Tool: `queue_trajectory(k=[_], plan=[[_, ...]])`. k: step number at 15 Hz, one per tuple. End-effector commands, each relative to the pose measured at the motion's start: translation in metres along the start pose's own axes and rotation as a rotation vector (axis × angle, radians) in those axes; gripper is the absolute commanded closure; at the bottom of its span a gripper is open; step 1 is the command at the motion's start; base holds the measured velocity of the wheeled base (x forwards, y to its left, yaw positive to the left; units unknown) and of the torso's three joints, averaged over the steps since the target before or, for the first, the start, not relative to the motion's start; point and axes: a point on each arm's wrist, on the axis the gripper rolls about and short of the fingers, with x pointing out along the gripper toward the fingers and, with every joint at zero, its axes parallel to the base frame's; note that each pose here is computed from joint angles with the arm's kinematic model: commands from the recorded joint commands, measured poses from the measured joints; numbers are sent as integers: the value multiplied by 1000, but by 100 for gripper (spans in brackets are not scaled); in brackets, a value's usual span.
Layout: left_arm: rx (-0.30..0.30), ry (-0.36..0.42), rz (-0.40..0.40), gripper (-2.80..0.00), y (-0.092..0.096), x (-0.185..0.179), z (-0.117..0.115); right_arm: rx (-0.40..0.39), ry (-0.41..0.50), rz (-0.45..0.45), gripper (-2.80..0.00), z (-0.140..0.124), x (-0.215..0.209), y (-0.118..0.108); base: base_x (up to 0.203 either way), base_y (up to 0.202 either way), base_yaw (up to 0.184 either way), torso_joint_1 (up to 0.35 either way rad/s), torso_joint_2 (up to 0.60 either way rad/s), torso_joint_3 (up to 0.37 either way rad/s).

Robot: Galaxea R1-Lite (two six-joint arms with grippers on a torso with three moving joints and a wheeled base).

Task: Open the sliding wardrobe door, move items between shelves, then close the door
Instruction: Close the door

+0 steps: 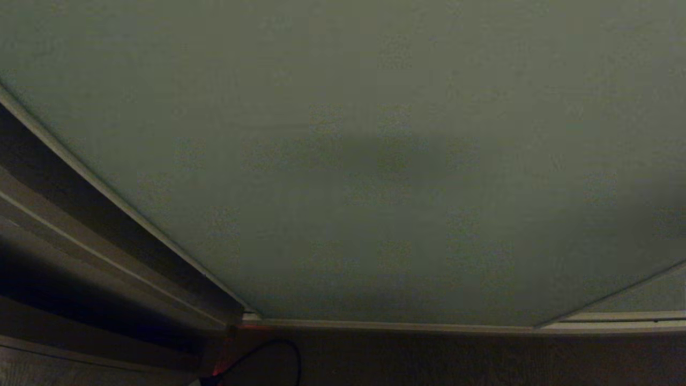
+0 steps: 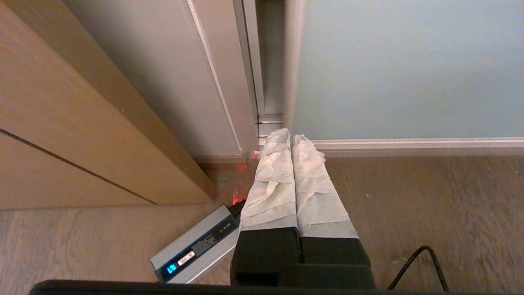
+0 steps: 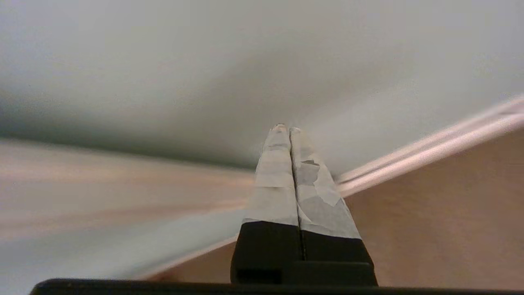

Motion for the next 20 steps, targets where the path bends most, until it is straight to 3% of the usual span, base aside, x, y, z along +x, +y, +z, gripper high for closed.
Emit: queue_trajectory(k=[1, 6, 9, 11, 13, 15, 17, 20], plan=[[0, 0, 0, 0, 0, 0, 0, -88, -70, -56, 0, 7, -24, 46, 0, 0, 0, 0, 0, 0], [0, 0, 0, 0, 0, 0, 0, -265, -287, -241, 0, 1, -61, 127, 0, 0, 0, 0, 0, 0], [0, 0, 0, 0, 0, 0, 0, -280, -411, -278, 0, -9, -74, 159, 0, 0, 0, 0, 0, 0], [0, 0, 0, 0, 0, 0, 0, -279, -460, -225, 0, -19, -85, 181, 0, 0, 0, 0, 0, 0], [0, 0, 0, 0, 0, 0, 0, -302, -465, -82, 0, -39, -107, 198, 0, 0, 0, 0, 0, 0], [0, -1, 0, 0, 0, 0, 0, -369, -410, 70, 0, -77, -132, 191, 0, 0, 0, 0, 0, 0], [0, 0, 0, 0, 0, 0, 0, -457, -283, 122, 0, -129, -131, 163, 0, 0, 0, 0, 0, 0], [0, 0, 0, 0, 0, 0, 0, -600, -205, 173, 0, -207, -143, 113, 0, 0, 0, 0, 0, 0]])
